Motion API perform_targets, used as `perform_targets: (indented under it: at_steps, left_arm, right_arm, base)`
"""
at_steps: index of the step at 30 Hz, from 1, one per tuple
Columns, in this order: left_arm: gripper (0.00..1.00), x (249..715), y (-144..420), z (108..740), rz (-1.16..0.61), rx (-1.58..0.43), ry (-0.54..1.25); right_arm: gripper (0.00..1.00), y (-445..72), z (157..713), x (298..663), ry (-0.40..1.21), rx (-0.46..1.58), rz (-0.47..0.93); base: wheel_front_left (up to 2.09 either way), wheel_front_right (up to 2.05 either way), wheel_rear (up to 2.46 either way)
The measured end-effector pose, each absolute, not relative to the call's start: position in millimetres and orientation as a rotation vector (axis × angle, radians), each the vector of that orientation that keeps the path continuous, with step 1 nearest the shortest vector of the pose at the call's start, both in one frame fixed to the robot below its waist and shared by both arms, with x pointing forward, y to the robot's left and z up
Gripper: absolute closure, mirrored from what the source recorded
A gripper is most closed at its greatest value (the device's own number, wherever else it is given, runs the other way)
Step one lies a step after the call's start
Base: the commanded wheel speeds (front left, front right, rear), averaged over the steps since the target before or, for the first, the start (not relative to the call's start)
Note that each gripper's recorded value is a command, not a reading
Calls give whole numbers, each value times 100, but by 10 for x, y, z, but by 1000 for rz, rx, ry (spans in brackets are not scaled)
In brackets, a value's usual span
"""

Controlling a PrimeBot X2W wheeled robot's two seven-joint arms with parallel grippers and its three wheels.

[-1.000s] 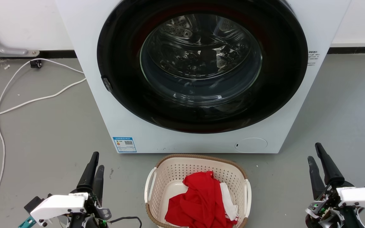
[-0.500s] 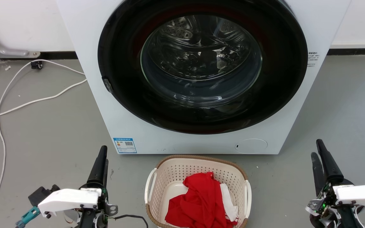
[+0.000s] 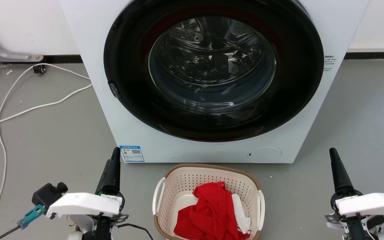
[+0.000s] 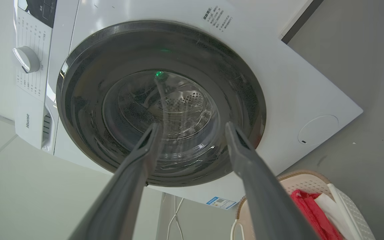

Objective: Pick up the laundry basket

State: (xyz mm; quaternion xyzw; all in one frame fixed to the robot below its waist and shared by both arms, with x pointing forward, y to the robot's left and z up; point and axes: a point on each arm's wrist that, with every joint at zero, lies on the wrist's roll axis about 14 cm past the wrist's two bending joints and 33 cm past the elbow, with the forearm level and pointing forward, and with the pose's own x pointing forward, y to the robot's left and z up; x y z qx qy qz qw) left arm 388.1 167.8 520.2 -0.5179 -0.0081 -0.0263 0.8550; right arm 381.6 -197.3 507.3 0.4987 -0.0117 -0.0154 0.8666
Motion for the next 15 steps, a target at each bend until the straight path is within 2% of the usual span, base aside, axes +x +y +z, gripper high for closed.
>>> perform_targets:
  at_steps: [15]
  left_arm:
    - [0,3919,1495,5300,-110,-794,-37]
  right_arm:
    - [0,-1894,5106,3832,-30,691,-2]
  base:
    - [0,0,0]
